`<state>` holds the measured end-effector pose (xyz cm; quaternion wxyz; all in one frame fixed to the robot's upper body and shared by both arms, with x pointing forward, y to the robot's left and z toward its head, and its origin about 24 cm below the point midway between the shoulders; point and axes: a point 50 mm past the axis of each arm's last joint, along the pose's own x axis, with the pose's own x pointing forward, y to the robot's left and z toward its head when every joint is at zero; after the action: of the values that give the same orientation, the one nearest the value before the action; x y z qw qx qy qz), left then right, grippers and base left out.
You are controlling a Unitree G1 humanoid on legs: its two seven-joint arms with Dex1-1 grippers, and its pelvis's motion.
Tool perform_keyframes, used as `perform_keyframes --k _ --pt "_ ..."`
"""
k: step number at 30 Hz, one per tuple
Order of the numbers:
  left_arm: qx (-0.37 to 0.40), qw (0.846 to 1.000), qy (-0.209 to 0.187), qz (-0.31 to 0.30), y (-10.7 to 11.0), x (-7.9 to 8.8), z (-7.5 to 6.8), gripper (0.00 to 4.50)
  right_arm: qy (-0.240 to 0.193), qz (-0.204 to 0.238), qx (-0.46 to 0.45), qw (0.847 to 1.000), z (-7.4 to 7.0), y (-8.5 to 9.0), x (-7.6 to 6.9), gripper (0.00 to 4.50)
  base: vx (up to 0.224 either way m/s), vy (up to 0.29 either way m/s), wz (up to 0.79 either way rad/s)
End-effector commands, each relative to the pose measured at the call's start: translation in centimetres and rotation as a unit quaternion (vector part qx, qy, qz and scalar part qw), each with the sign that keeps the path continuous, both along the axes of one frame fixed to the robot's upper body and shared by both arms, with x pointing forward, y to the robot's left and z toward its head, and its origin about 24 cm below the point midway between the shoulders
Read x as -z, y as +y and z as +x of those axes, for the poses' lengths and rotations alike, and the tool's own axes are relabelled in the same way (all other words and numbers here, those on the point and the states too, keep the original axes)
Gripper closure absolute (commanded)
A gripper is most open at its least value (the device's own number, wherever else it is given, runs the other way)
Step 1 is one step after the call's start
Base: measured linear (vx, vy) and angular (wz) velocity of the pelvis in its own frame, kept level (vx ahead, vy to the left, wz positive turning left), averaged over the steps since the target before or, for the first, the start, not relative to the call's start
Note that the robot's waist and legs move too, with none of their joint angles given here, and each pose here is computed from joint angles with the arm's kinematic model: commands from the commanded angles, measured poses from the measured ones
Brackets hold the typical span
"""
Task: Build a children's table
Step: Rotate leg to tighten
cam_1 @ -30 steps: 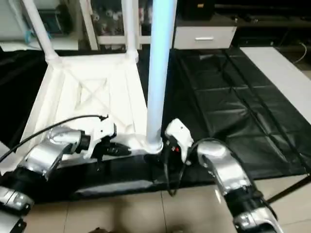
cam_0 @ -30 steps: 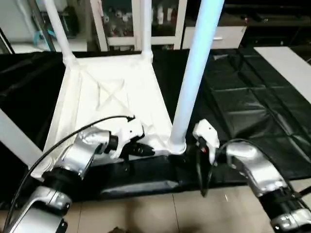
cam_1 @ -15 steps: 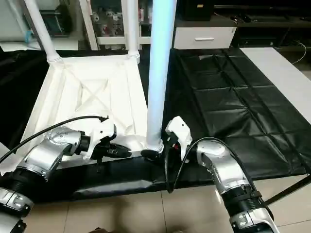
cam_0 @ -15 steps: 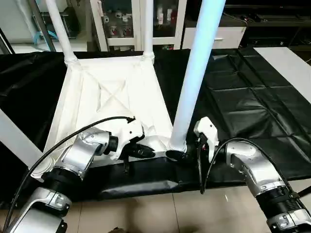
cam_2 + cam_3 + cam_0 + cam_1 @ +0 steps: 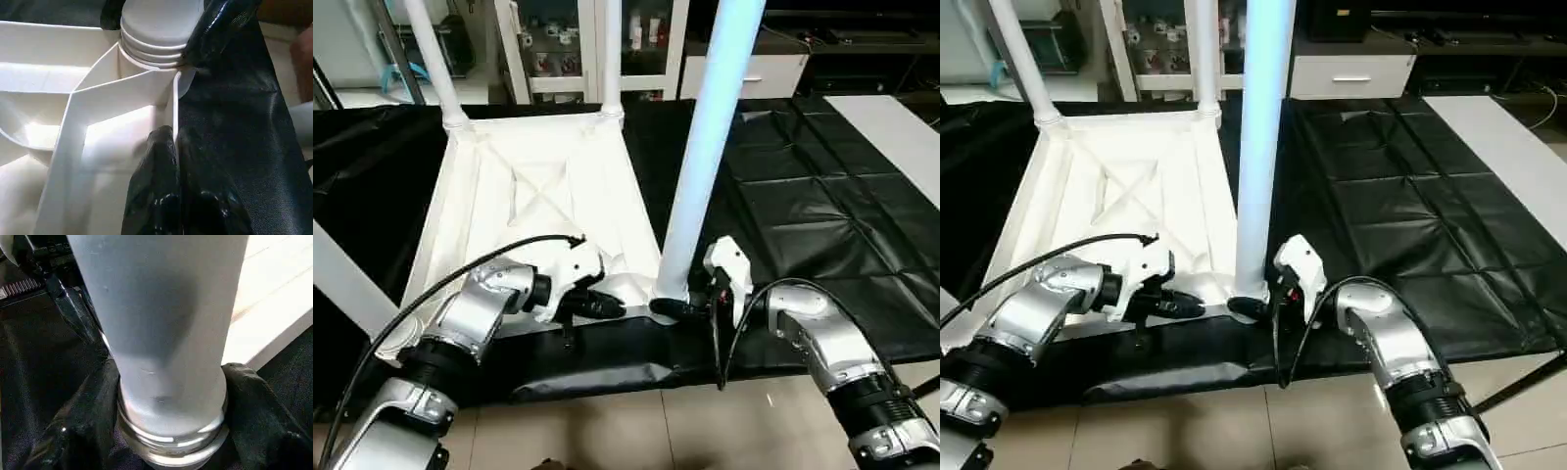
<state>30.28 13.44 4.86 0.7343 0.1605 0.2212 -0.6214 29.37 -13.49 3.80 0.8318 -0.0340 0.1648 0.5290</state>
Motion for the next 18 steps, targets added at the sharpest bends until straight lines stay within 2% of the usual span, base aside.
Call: perform_keyframes --k 1,3,5,6,8,9,10,12,14,15,17,18 --pt "0.016 0.999 0.028 0.000 -0.6 0.9 -0.7 4.50 0.000 -0.004 0.000 1.000 0.2 0.1 -0.1 1.75 0.000 0.000 0.00" --pt "0.015 1.000 0.027 0.003 -0.5 0.9 -0.7 4.50 0.004 0.005 0.008 1.000 0.1 0.3 0.1 1.76 0.000 0.000 0.00" --pt "0.006 1.000 0.020 0.010 -0.7 1.2 -0.5 4.50 -0.004 0.014 0.087 0.996 0.8 1.0 0.7 1.76 0.000 0.000 0.00" --pt "0.006 1.000 0.020 0.010 -0.7 1.2 -0.5 4.50 -0.004 0.014 0.087 0.996 0.8 1.0 0.7 1.76 0.000 0.000 0.00" --pt "-0.004 1.000 0.017 0.017 -1.3 1.6 -0.4 4.50 -0.005 0.026 0.154 0.988 1.5 1.5 1.1 1.77 0.000 0.000 0.00" --pt "-0.014 1.000 0.015 0.020 -2.0 1.9 -0.2 4.50 -0.008 0.036 0.197 0.980 2.0 2.0 1.2 1.77 0.000 0.000 0.00" --pt "-0.034 0.999 0.016 0.023 -3.1 2.4 0.1 4.50 -0.009 0.044 0.260 0.964 2.7 2.6 1.2 1.77 0.000 0.000 0.00" --pt "-0.041 0.999 0.017 0.024 -3.6 2.6 0.2 4.50 -0.007 0.046 0.280 0.959 3.0 2.9 1.3 1.77 0.000 0.000 0.00" --pt "-0.102 0.994 0.004 0.029 -5.9 2.9 1.4 4.50 -0.016 0.018 0.333 0.943 4.1 4.2 1.2 1.77 0.000 0.000 0.00" --pt "-0.102 0.994 0.004 0.029 -5.9 2.9 1.4 4.50 -0.016 0.018 0.333 0.943 4.1 4.2 1.2 1.77 0.000 0.000 0.00" --pt "-0.174 0.984 -0.012 0.040 -7.2 2.9 2.7 4.50 -0.031 -0.013 0.364 0.931 4.9 5.9 1.1 1.78 0.000 0.000 0.00" --pt "-0.176 0.984 -0.012 0.040 -7.3 2.9 2.7 4.50 -0.032 -0.014 0.365 0.930 4.9 5.9 1.1 1.78 0.000 0.000 0.00"
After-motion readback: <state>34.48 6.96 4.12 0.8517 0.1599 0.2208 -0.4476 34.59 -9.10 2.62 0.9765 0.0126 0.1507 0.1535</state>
